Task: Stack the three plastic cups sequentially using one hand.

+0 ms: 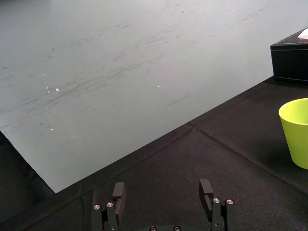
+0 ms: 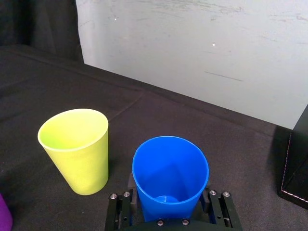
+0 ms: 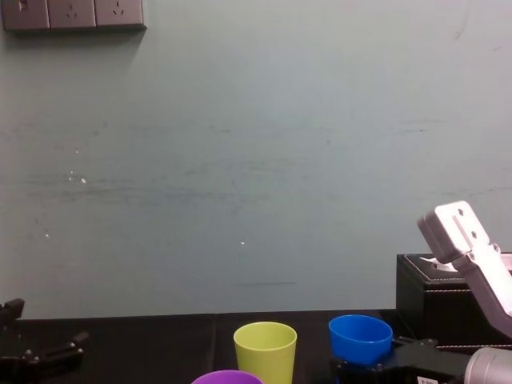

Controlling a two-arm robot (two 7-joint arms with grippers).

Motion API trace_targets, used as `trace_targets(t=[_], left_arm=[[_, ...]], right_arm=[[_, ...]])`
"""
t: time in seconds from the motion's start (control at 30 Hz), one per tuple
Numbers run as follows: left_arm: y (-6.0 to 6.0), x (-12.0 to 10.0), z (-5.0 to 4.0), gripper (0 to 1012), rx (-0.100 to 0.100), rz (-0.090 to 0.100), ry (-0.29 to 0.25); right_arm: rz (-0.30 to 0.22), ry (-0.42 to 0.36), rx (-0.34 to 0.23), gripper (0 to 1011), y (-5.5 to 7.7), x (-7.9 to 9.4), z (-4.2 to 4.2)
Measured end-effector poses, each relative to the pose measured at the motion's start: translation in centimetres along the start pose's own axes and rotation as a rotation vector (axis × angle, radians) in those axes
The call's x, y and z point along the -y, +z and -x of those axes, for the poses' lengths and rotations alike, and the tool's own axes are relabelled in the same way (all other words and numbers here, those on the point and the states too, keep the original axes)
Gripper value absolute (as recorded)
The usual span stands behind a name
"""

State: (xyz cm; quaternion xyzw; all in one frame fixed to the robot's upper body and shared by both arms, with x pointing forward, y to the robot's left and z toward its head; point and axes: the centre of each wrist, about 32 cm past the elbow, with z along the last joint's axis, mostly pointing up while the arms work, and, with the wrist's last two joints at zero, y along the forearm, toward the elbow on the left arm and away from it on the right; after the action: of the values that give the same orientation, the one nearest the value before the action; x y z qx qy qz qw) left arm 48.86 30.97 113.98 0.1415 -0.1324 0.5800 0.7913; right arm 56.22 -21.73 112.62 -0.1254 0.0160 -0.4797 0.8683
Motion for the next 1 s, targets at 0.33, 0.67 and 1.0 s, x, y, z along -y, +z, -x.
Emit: trace_targets(t=[0.33, 0.67, 1.0], left_arm=[[0.0, 0.0, 0.00, 1000, 0.000, 0.000, 0.000], [0.0, 0.0, 0.00, 1000, 0.000, 0.000, 0.000], [0.0, 0.0, 0.00, 1000, 0.000, 0.000, 0.000]], right_arm=[[-0.001, 0.001, 0.005, 717, 0.2, 0.2, 0.01], [-0.002, 0.020, 0.029, 717, 4.0, 1.3, -0.32], [-0.047, 0.080, 0.005, 718, 8.6, 1.7, -0.09]])
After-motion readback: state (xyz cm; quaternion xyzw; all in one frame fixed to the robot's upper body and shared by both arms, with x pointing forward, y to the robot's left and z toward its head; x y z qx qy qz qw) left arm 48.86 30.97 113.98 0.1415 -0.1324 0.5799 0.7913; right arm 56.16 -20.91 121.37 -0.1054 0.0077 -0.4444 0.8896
